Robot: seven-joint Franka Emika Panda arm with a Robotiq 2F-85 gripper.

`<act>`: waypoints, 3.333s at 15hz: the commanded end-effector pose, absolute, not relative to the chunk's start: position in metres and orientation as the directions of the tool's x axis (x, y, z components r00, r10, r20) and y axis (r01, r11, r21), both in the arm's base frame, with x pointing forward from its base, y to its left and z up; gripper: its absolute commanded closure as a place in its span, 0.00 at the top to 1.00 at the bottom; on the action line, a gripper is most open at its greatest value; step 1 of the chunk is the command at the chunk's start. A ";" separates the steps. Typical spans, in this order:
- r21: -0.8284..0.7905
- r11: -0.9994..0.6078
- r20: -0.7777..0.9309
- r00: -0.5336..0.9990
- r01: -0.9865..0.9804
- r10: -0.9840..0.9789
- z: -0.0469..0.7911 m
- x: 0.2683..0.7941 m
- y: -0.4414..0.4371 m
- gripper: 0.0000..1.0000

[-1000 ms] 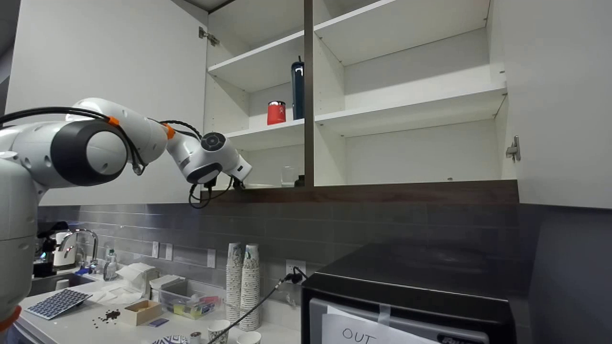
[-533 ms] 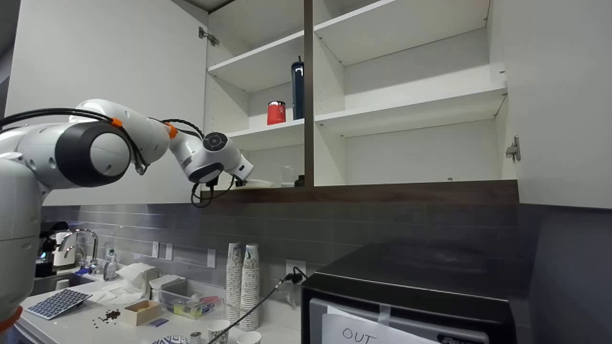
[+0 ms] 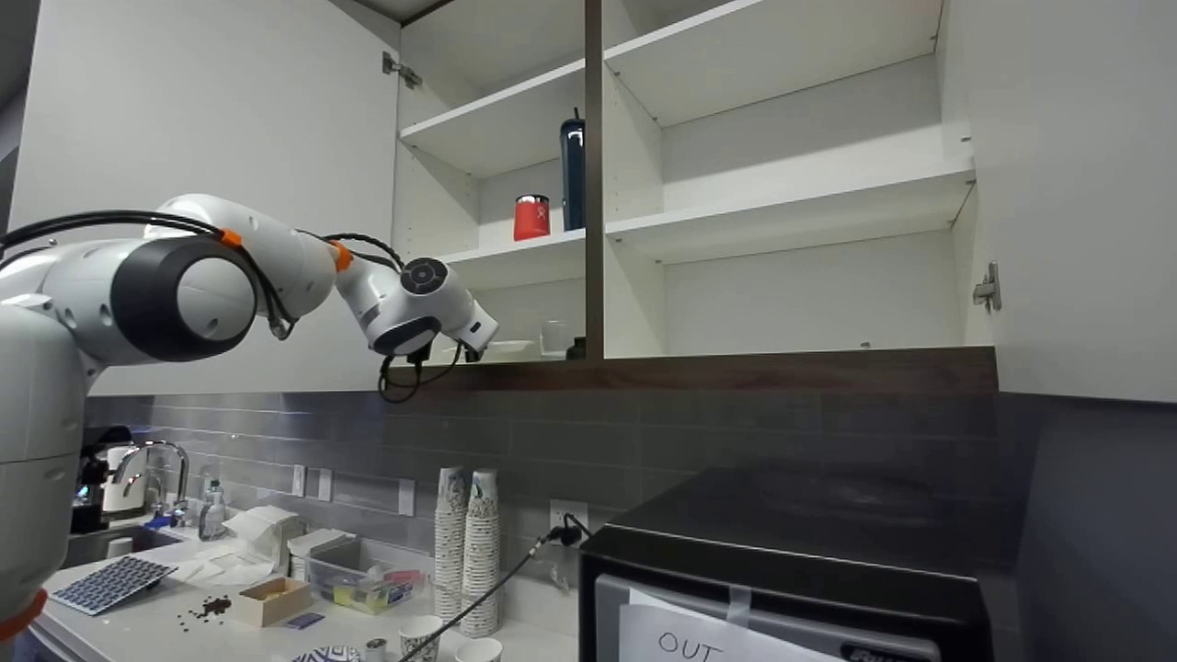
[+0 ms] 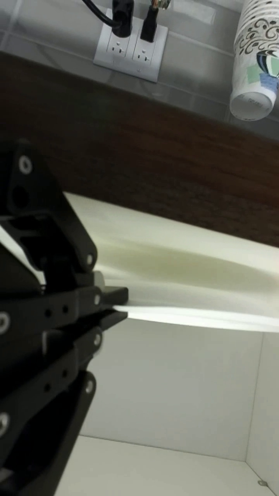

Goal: Remove the white plates from the cabinet on the left and put them on the counter.

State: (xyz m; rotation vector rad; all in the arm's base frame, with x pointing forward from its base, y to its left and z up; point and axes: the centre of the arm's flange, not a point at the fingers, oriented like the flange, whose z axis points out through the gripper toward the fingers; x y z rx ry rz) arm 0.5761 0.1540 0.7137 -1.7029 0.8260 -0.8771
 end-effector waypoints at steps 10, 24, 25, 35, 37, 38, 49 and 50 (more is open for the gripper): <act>-0.980 -0.056 -0.050 0.514 -0.189 -0.856 0.767 0.512 0.077 0.01; -0.870 -0.230 -0.215 0.756 -0.436 -0.618 0.741 0.425 0.005 0.01; -0.856 -0.257 -0.213 0.758 -0.449 -0.616 0.735 0.421 0.001 0.01; -0.711 -0.431 -0.275 0.784 -0.556 -0.557 0.684 0.417 -0.009 0.04; -0.709 -0.432 -0.276 0.783 -0.557 -0.557 0.683 0.417 -0.008 0.04; -0.709 -0.432 -0.275 0.784 -0.557 -0.557 0.683 0.417 -0.008 0.04; -0.724 -0.488 -0.241 0.842 -0.487 -0.483 0.609 0.413 -0.040 0.01; -0.745 -0.500 -0.208 0.866 -0.442 -0.456 0.601 0.410 -0.045 0.01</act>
